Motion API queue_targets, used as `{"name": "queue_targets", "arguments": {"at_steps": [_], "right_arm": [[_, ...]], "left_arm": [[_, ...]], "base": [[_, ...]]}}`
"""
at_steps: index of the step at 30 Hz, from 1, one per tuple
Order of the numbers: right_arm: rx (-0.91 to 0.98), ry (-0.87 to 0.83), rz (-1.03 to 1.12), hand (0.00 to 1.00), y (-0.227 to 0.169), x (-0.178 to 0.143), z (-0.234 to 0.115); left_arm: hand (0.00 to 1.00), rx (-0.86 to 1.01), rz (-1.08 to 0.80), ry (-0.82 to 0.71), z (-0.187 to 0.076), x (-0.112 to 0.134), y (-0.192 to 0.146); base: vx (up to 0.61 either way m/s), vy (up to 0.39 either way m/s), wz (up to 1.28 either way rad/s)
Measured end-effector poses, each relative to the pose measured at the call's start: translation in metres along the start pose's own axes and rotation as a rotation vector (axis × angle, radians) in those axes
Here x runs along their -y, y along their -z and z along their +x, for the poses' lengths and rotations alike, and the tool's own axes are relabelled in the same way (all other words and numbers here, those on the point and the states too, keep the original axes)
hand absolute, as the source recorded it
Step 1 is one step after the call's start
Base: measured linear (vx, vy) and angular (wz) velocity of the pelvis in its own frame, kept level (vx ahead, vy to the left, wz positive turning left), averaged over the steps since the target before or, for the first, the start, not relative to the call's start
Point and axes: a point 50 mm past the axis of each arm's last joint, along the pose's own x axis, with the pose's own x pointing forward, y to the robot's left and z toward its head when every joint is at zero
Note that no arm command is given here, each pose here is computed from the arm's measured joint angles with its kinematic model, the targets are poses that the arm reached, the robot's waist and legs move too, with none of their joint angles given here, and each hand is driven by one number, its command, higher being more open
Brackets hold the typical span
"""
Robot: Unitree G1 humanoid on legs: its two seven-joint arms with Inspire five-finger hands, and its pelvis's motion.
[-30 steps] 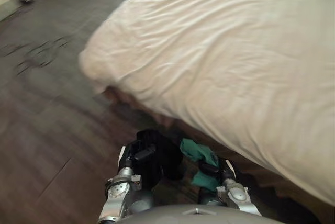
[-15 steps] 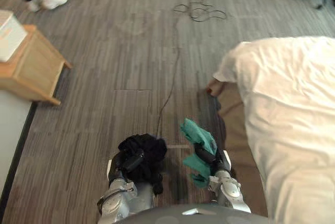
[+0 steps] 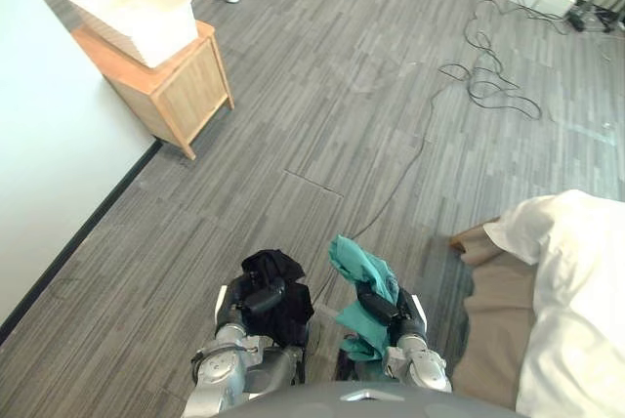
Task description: Tidy up the quilt and then pick up the clothes from the bed and put them into the laundry hamper
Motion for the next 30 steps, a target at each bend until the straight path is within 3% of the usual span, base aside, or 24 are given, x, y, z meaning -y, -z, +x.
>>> {"name": "queue_targets", "arguments": {"at_steps": [8,9,14,21,26,30], "right_arm": [[-0.05,0.036,0.016,0.0,0.016,0.009,-0.011],[-0.04,0.013,0.017,0.0,0.013,0.007,-0.01],[-0.045,0.015,0.016,0.0,0.014,0.008,-0.009],[-0.151,0.112,0.031,0.0,0.02,0.021,0.018],[-0.188,0.216,-0.023,0.0,0.009,0.052,0.031],[-0.193,0.272,-0.039,0.0,0.006,0.069,0.031]], "left_arm": [[0.0,-0.019,0.025,0.099,-0.005,0.014,0.007],[0.0,-0.067,0.048,0.129,-0.015,0.014,0.021],[0.0,-0.07,0.05,0.127,-0.014,0.013,0.021],[0.0,-0.176,0.026,0.01,0.006,-0.012,0.033],[0.0,-0.191,-0.208,-0.101,0.018,-0.02,0.028],[0.0,-0.199,-0.247,-0.125,0.017,-0.023,0.03]], "base": [[0.1,-0.085,-0.13],[0.02,-0.005,-0.03],[0.0,0.0,-0.02],[-0.05,-0.039,-0.12],[-0.13,-0.034,0.05],[-0.05,0.08,-0.15]]}}
